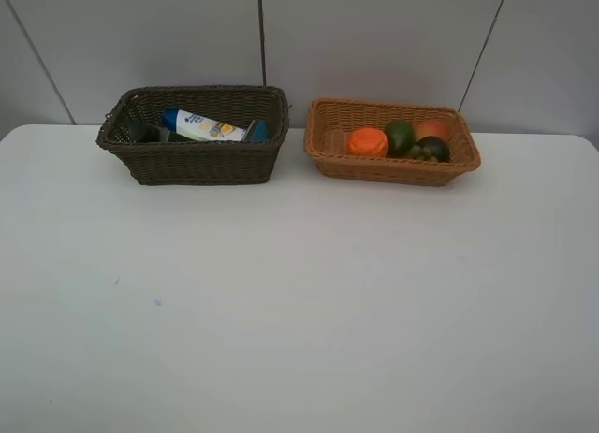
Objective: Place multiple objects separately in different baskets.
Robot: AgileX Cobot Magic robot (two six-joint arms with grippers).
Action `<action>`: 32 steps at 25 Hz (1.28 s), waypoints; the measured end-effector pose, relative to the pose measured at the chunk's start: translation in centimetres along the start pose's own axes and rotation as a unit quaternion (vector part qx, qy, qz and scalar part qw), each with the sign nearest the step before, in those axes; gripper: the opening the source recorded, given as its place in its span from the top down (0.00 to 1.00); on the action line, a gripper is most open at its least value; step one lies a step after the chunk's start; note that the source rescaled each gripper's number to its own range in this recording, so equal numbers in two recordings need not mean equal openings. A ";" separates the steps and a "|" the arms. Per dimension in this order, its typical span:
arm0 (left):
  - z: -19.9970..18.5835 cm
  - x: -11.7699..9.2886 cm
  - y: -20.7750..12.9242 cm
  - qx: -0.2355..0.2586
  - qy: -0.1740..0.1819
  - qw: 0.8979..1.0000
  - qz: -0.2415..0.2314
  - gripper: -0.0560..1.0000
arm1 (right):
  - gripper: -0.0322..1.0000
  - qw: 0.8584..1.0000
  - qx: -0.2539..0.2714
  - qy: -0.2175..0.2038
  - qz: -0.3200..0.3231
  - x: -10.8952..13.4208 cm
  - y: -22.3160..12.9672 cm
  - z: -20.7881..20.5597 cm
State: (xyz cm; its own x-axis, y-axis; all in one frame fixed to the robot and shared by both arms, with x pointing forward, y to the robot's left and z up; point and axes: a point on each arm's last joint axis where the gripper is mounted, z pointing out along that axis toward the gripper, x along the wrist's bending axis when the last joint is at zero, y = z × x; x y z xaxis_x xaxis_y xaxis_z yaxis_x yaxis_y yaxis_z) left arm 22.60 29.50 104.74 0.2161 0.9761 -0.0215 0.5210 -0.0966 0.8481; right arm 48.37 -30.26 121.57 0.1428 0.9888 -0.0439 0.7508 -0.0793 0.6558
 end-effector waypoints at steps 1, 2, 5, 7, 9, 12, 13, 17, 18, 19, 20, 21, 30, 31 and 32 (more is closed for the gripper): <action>0.0 0.0 0.0 0.000 0.000 1.000 0.000 0.01 | 0.00 1.000 -0.016 0.000 0.002 -0.4 -0.9 -1.6; 0.0 0.0 0.0 0.000 0.000 1.000 0.000 0.01 | 0.00 1.000 -0.022 -0.002 0.002 -0.7 -1.9 -2.5; 0.0 0.0 0.0 0.000 0.000 1.000 0.000 0.01 | 0.00 0.999 -0.047 -0.002 0.005 -1.6 -5.9 -5.5; 0.0 0.0 0.0 0.000 0.000 1.000 0.000 0.01 | 0.00 0.999 -0.052 -0.001 0.006 -2.1 -8.9 -6.5; 0.0 0.0 0.0 0.000 0.000 1.000 0.000 0.01 | 0.00 0.998 -0.063 -0.001 0.008 -2.7 -12.1 -7.5; 0.0 0.0 0.0 0.000 0.000 1.000 0.000 0.01 | 0.00 0.997 -0.080 0.001 0.011 -3.3 -16.8 -8.1; 0.0 0.0 0.0 0.000 0.000 1.000 0.000 0.01 | 0.00 0.997 -0.082 0.001 0.011 -3.4 -18.2 -7.8; 0.0 0.0 0.0 0.000 0.000 1.000 0.000 0.01 | 0.00 0.993 -0.119 0.010 0.014 -3.7 -23.1 -7.0; 0.0 0.0 0.0 0.000 0.000 1.000 0.000 0.01 | 0.00 0.992 -0.127 0.014 0.016 -3.7 -24.2 -6.8; 0.0 0.0 0.0 0.000 0.000 1.000 0.000 0.01 | 0.00 0.990 -0.135 0.021 0.019 -3.7 -25.1 -6.7; 0.0 0.0 0.0 0.000 0.000 1.000 0.000 0.01 | 0.00 0.990 -0.138 0.026 0.020 -3.7 -25.8 -6.4; 0.0 0.0 0.0 0.000 0.000 1.000 0.000 0.01 | 0.00 0.989 -0.144 0.031 0.020 -3.6 -26.6 -6.1; 0.0 0.0 0.0 0.000 0.000 1.000 0.000 0.01 | 0.00 0.984 -0.175 0.037 0.017 -3.7 -29.7 -4.8; 0.0 0.0 0.0 0.000 0.000 1.000 0.000 0.01 | 0.00 0.983 -0.179 0.038 0.016 -3.7 -29.6 -4.7; 0.0 0.0 0.0 0.000 0.000 1.000 0.000 0.01 | 0.00 0.983 -0.181 0.038 0.015 -3.6 -29.6 -4.5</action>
State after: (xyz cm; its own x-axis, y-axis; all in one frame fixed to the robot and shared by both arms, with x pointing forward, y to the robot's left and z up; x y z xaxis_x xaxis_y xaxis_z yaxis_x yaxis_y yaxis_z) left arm 22.60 29.50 104.73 0.2156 0.9763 -0.0208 0.5210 -0.0970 0.8480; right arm 22.68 -30.93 105.72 0.1021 0.9944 0.0276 0.4656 -0.0723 0.8820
